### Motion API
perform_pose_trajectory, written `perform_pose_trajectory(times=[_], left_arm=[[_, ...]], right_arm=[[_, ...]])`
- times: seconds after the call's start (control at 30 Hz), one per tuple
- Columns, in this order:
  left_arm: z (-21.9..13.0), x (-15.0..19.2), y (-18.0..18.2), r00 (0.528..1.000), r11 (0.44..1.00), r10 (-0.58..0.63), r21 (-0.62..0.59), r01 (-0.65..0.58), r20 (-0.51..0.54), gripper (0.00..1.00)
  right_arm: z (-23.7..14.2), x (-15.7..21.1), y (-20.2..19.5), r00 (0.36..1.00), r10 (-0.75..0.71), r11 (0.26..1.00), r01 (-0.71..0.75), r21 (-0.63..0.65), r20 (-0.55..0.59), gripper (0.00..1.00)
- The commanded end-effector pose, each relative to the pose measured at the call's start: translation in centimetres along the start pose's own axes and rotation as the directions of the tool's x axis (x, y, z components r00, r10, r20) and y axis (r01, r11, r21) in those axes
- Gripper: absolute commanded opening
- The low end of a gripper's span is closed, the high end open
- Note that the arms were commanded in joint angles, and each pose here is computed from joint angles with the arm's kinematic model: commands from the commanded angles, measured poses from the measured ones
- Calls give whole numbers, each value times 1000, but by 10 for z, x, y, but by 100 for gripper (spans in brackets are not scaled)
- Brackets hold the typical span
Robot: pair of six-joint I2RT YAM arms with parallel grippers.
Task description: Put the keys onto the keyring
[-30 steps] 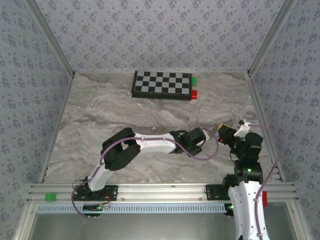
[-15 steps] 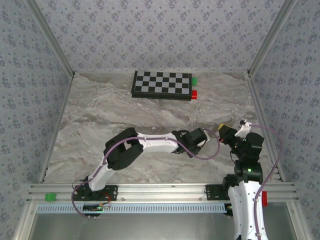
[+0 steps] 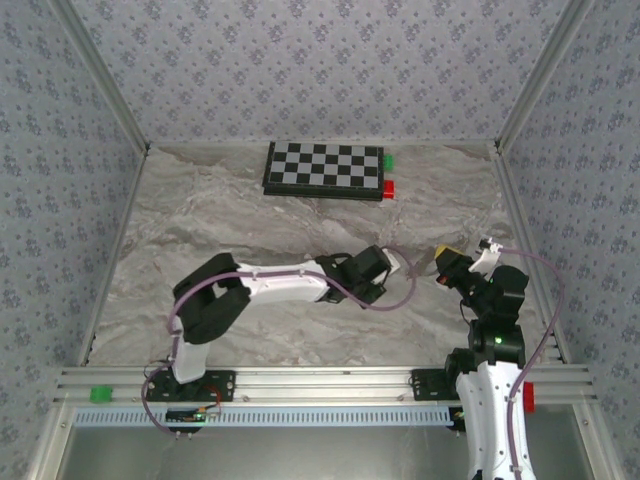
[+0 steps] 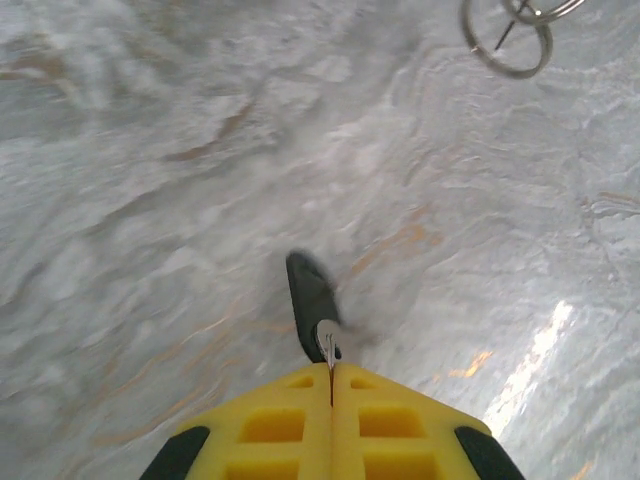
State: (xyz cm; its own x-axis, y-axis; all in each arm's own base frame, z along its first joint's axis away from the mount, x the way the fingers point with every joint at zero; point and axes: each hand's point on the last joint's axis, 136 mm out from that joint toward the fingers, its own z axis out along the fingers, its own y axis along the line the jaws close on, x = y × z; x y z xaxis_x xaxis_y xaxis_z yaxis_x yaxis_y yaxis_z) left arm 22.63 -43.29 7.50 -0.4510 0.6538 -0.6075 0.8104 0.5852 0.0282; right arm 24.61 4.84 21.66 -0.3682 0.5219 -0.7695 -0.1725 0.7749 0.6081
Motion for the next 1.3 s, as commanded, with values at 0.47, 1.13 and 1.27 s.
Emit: perform_pose_trajectory(times=[0.47,1.13,1.27], left_arm=[[-108,94,140,953,899,-293,-319,301,74,0],[-103,162,111,838,823,-529,-160,546,136,0],[-96,170,102,843,829,-527,-157,537,103,0]], right_arm=[[24,20,94,975,-213,932,183,-313,-62,0],[82,58,145,920,-359,856,256,-448,-160,0],[79,58,141,921,-360,860,263,-438,-152,0]])
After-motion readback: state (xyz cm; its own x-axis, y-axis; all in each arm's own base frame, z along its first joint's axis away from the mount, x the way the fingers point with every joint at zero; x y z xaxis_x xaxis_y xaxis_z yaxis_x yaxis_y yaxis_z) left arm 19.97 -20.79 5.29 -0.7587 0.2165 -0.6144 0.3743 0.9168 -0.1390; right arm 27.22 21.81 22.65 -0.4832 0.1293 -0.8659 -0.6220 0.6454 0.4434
